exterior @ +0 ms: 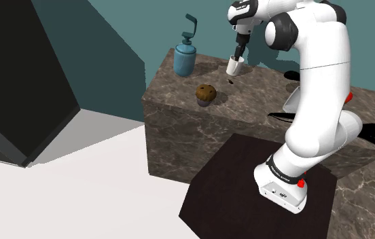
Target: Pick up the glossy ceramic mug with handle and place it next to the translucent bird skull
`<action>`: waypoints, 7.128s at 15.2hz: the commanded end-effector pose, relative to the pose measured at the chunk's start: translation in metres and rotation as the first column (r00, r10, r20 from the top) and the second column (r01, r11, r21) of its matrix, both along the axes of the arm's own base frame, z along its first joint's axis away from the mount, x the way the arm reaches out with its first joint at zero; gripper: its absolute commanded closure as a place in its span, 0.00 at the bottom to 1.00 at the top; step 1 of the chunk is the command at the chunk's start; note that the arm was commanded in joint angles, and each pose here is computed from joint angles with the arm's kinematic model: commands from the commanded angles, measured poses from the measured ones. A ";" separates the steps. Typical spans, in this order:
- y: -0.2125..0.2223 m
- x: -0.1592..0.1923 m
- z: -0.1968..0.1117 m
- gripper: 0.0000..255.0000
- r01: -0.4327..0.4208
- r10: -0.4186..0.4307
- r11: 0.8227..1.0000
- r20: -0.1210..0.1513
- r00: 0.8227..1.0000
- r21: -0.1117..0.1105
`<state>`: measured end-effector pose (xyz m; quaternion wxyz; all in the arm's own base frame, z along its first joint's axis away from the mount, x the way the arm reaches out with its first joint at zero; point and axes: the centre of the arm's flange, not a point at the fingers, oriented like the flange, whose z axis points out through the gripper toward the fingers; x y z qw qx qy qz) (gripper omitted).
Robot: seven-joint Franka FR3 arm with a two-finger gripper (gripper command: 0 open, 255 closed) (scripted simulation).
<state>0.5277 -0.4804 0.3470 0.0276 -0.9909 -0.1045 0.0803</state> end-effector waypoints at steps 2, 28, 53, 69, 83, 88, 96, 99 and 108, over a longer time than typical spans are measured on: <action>0.000 0.000 -0.001 0.00 0.000 0.000 1.000 0.000 1.000 0.000; 0.000 0.000 0.073 1.00 0.000 0.000 1.000 0.000 1.000 0.000; -0.005 -0.079 0.173 1.00 0.000 0.000 1.000 0.000 1.000 0.000; -0.017 -0.290 0.174 1.00 0.000 0.000 1.000 0.000 1.000 0.000; -0.019 -0.324 0.116 1.00 0.000 0.000 1.000 0.000 1.000 0.000; -0.019 -0.324 0.090 1.00 0.000 0.000 1.000 0.000 1.000 0.000; -0.019 -0.324 0.048 1.00 0.000 0.000 1.000 0.000 1.000 0.000; -0.019 -0.324 0.032 1.00 0.000 0.000 1.000 0.000 1.000 0.000; -0.019 -0.324 0.011 1.00 0.000 0.000 1.000 0.000 1.000 0.000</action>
